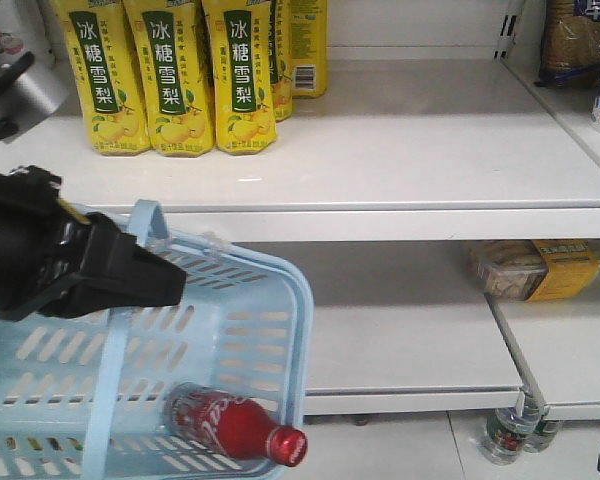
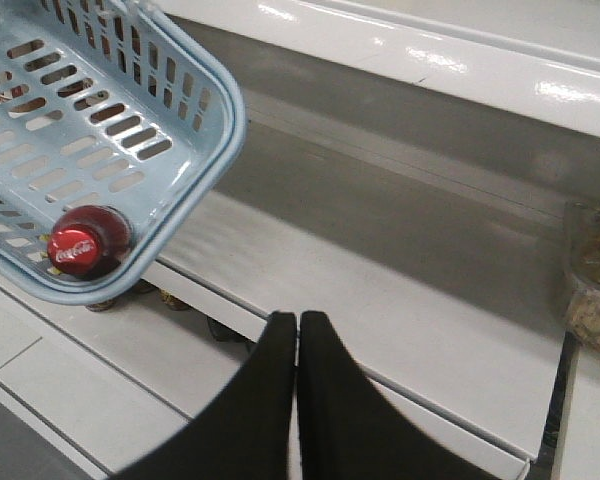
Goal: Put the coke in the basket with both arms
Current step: 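Withdraw the right gripper and lower the basket with the left gripper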
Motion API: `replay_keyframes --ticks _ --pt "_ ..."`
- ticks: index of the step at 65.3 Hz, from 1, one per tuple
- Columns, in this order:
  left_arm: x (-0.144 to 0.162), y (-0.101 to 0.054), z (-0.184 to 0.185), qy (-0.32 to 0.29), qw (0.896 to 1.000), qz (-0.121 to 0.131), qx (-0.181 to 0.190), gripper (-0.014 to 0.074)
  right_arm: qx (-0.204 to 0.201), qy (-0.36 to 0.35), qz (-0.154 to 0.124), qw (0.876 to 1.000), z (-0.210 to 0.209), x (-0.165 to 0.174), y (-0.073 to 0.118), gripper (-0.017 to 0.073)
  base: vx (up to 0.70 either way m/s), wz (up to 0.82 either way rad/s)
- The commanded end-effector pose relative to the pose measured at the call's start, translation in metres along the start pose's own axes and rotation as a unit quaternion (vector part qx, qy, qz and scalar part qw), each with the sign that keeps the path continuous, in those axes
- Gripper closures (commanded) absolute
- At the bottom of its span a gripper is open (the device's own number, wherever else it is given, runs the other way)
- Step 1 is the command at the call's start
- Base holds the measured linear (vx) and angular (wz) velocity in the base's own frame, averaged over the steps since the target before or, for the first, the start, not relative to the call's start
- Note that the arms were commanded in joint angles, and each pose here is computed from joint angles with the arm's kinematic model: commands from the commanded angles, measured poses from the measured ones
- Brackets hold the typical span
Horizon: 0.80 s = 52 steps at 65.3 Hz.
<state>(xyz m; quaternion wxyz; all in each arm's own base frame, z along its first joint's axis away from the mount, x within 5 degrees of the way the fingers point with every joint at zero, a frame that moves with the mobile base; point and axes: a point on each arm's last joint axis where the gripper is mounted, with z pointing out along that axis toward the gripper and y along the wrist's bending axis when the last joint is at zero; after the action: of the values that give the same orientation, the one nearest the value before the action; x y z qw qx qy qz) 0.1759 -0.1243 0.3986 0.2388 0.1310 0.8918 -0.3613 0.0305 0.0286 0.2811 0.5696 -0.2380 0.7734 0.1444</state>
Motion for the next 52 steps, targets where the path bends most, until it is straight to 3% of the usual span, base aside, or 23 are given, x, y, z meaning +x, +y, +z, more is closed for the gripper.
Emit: replay_keyframes --ticks 1,16,36,44,52 --pt "0.004 -0.009 -0.025 -0.1 0.995 0.01 -0.002 0.06 0.012 -0.041 -0.001 0.999 -0.003 -0.013 -0.002 0.0564 0.0 0.0" --pt "0.054 0.008 -0.039 -0.178 0.984 0.019 -0.014 0.06 0.012 -0.041 -0.001 0.999 -0.003 -0.013 -0.002 0.0564 0.0 0.0" --pt "0.124 0.051 -0.043 -0.333 0.94 0.05 -0.049 0.06 0.012 -0.041 -0.001 0.999 -0.003 -0.013 -0.002 0.0564 0.0 0.0" --pt "0.154 0.074 -0.031 -0.351 0.93 0.076 -0.079 0.06 0.012 -0.041 -0.001 0.999 -0.003 -0.013 -0.002 0.0564 0.0 0.0" --pt "0.179 0.098 -0.015 -0.342 0.927 0.102 -0.111 0.06 0.012 -0.041 -0.001 0.999 -0.003 -0.013 -0.002 0.0564 0.0 0.0"
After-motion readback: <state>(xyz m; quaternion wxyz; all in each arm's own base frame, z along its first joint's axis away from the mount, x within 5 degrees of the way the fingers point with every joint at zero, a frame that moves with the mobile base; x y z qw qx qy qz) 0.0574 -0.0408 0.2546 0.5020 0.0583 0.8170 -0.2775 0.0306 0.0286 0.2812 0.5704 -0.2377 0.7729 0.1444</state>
